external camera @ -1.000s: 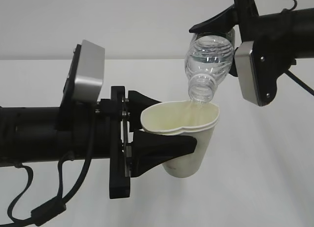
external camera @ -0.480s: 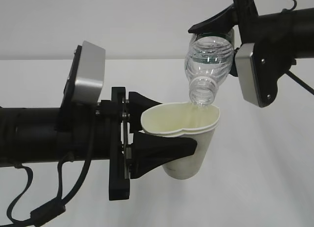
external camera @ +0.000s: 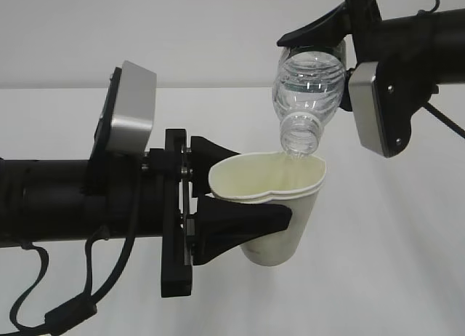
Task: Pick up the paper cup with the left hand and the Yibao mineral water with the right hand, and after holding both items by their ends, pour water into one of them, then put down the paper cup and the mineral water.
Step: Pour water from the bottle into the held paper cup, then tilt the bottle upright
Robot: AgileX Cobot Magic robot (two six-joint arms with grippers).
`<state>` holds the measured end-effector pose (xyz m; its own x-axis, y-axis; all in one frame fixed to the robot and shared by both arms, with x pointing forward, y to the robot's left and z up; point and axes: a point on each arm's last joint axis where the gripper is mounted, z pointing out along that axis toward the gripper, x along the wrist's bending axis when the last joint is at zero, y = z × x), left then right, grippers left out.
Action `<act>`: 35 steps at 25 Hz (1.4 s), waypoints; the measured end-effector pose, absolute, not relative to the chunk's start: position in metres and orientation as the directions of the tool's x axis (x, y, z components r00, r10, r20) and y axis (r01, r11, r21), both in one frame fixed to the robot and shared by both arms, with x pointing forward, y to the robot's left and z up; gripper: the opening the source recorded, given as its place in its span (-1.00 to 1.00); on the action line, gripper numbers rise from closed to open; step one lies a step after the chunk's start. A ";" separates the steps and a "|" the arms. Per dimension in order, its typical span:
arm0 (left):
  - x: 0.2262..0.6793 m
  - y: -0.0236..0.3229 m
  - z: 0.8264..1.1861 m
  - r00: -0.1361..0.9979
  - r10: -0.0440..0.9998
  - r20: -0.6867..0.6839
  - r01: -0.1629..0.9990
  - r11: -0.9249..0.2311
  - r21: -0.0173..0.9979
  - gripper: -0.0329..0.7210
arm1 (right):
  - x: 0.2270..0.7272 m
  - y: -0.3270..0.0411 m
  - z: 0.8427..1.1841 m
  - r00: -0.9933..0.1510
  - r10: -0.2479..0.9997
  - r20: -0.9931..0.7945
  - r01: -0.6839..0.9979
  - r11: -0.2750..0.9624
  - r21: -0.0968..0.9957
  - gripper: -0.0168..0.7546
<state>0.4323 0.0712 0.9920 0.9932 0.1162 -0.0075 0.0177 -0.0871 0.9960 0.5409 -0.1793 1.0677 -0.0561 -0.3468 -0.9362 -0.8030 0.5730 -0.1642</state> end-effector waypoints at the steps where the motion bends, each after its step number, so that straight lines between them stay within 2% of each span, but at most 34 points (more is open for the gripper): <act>1: 0.432 0.071 0.992 0.993 0.116 -0.008 0.018 -0.087 0.996 0.09 | 0.541 -0.179 1.068 -0.054 -0.347 -0.936 -0.804 0.571 -0.165 0.17; 35: 0.432 0.071 0.990 0.993 0.117 -0.002 0.015 -0.105 0.994 0.08 | 0.541 -0.178 1.070 -0.058 -0.318 -0.946 -0.805 0.575 -0.144 0.17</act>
